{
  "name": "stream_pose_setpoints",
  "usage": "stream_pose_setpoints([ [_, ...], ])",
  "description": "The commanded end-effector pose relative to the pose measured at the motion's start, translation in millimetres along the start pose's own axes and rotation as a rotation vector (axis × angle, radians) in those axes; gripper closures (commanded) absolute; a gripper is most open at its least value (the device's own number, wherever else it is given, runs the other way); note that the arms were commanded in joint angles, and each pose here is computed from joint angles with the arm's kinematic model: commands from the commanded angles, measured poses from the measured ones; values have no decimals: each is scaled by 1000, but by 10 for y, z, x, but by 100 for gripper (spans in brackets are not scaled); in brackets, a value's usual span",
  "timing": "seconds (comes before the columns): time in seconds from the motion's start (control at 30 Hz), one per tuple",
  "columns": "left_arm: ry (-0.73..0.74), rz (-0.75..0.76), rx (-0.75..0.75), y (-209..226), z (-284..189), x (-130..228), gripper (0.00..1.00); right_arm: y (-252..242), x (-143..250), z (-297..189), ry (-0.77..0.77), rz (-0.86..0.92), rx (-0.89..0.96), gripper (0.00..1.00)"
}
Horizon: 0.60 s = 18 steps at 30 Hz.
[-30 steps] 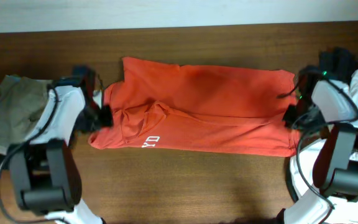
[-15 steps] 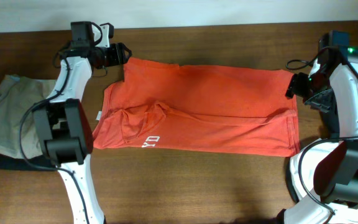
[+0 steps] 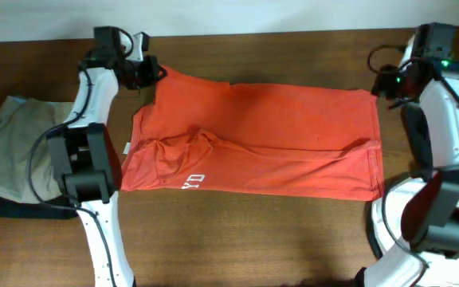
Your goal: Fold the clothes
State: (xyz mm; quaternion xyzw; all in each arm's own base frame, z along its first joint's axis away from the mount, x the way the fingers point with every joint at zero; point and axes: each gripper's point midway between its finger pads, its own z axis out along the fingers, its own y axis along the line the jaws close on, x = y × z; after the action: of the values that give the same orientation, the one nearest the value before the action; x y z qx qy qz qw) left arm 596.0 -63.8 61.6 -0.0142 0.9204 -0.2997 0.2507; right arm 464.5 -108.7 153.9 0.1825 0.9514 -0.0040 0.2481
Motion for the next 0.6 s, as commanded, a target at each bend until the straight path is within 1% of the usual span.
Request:
stream_pose_setpoints([
  [0.0, -40, 69, 16, -379, -568, -225, 99, 2, -114, 573, -23, -1, -4, 32],
  [0.03, 0, 59, 4, -371, -548, -118, 99, 6, -160, 746, -42, 29, -7, 31],
  [0.13, 116, 36, -144, -137, -556, 188, 99, 8, -222, 1153, -80, 31, -13, 29],
  [0.23, 155, 32, -200, -46, -583, 288, 99, -18, -140, 1453, -66, 69, -10, 29],
  [0.33, 155, 32, -199, -46, -582, 289, 99, -43, 49, 1702, -12, 99, -3, 30],
  [0.47, 155, 31, -199, -47, -582, 290, 99, -52, 96, 1778, -1, 107, 0, 55],
  [0.53, 158, 35, -197, -72, -567, 297, 99, -42, 53, 1776, -18, 142, -4, 58],
  [0.57, 160, 39, -195, -91, -555, 302, 99, -40, 46, 1776, -21, 152, -5, 63],
])
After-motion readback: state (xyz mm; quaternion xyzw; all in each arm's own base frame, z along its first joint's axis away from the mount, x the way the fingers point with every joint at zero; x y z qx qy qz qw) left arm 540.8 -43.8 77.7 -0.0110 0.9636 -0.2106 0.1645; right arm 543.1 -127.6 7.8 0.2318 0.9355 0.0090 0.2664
